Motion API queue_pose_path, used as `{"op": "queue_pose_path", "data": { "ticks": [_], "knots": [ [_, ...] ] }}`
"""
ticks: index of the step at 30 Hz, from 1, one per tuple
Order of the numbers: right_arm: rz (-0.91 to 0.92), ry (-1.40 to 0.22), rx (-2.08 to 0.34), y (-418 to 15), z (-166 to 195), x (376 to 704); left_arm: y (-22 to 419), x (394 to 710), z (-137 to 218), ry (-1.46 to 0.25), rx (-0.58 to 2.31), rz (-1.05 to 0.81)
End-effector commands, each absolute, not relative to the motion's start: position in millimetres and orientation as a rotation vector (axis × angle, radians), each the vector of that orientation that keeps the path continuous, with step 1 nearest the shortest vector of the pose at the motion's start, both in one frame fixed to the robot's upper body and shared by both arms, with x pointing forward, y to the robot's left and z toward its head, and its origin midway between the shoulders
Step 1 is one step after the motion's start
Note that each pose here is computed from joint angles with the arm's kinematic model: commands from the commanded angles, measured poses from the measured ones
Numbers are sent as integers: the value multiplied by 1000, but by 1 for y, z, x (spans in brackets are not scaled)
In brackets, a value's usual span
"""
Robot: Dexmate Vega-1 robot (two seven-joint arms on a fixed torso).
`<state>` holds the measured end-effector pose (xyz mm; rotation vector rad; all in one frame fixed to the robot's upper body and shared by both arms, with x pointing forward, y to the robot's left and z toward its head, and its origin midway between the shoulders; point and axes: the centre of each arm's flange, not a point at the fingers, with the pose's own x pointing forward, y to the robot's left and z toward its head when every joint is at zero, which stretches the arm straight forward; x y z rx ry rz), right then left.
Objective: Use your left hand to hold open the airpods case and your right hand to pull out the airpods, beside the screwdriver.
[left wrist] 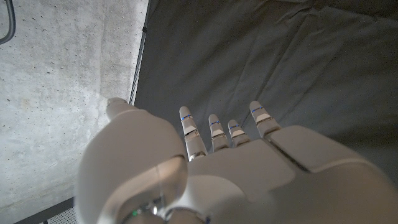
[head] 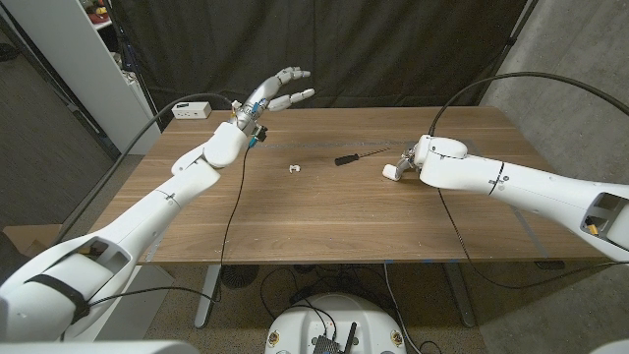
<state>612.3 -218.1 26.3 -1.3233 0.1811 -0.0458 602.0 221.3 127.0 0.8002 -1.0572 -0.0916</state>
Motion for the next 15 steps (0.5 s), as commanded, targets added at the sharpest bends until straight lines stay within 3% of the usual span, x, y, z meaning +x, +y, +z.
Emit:
{"op": "queue_pose_path", "data": {
  "ticks": [1,9,15],
  "knots": [
    [-81,160,-1262,-224,31,605,227,596,124,-1069,791,-73],
    [-167,44,-1164,-233,43,589,231,592,119,-1061,772,-64],
    [-232,-191,-956,-251,49,578,235,596,112,-1041,737,-94]
  ]
}}
